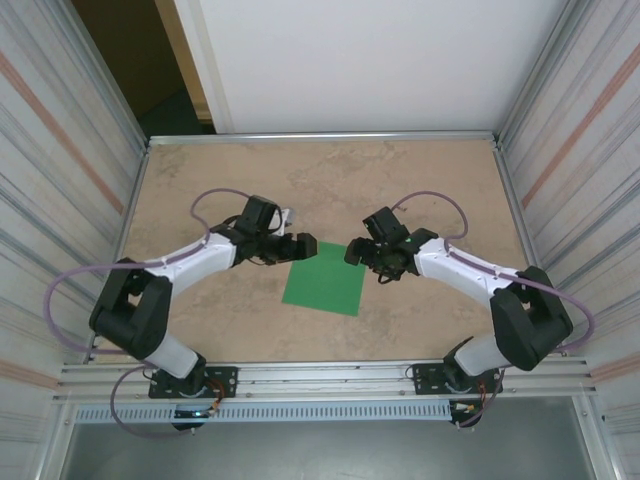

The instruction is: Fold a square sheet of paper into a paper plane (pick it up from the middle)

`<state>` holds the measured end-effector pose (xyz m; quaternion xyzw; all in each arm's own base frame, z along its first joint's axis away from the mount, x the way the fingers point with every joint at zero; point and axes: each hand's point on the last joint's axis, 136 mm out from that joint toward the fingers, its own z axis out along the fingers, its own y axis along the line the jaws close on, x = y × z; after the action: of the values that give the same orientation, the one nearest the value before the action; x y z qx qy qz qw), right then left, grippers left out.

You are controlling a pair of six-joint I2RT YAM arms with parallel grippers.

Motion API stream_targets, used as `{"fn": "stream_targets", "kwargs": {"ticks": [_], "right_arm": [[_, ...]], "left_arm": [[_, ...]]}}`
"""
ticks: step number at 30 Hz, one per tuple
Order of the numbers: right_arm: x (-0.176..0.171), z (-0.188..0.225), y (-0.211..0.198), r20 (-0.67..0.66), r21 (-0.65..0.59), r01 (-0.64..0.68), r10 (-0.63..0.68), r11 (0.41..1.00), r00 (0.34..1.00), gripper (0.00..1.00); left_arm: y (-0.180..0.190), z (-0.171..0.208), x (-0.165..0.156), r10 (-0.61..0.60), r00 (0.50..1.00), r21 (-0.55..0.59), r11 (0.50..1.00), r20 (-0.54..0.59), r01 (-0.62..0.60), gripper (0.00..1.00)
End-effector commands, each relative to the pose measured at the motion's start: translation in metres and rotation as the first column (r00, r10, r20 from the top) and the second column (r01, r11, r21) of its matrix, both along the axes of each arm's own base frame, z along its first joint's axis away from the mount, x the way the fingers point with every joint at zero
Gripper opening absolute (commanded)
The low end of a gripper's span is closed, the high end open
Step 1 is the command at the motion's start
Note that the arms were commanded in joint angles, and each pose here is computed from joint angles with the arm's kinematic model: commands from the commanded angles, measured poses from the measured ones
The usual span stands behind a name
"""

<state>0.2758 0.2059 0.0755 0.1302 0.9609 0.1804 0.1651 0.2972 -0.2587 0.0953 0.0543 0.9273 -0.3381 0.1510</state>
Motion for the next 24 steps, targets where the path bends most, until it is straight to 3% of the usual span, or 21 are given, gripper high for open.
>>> {"fn": "stream_targets", "kwargs": {"ticks": [1, 4, 6, 9, 14, 24], "right_arm": [[0.001, -0.006, 0.021, -0.045, 0.12, 0.003, 0.002, 0.993, 0.999, 0.77], [0.0, -0.016, 0.023, -0.079, 0.118, 0.01, -0.001, 0.993, 0.997, 0.65], [-0.002, -0.025, 0.022, -0.103, 0.105, 0.015, -0.004, 0.994, 0.995, 0.6], [-0.006, -0.038, 0.017, -0.14, 0.072, 0.025, -0.014, 0.997, 0.99, 0.57], [-0.01, -0.05, 0.02, -0.178, 0.076, 0.019, -0.005, 0.997, 0.984, 0.53], [-0.01, -0.073, 0.019, -0.22, 0.059, 0.012, 0.001, 0.998, 0.976, 0.54]], "left_arm": [[-0.011, -0.008, -0.004, -0.026, 0.996, -0.02, 1.0, -0.085, 0.024, 0.82], [-0.013, -0.018, -0.004, -0.027, 0.992, -0.011, 1.0, -0.125, 0.025, 0.75], [-0.014, -0.024, -0.005, -0.033, 0.99, -0.007, 0.999, -0.139, 0.032, 0.66], [-0.015, -0.031, -0.005, -0.033, 0.987, -0.006, 0.999, -0.156, 0.033, 0.65], [-0.02, -0.038, -0.005, -0.045, 0.983, -0.02, 0.999, -0.18, 0.042, 0.69], [-0.012, -0.064, -0.01, -0.002, 0.975, 0.012, 1.0, -0.224, 0.005, 0.86]]}}
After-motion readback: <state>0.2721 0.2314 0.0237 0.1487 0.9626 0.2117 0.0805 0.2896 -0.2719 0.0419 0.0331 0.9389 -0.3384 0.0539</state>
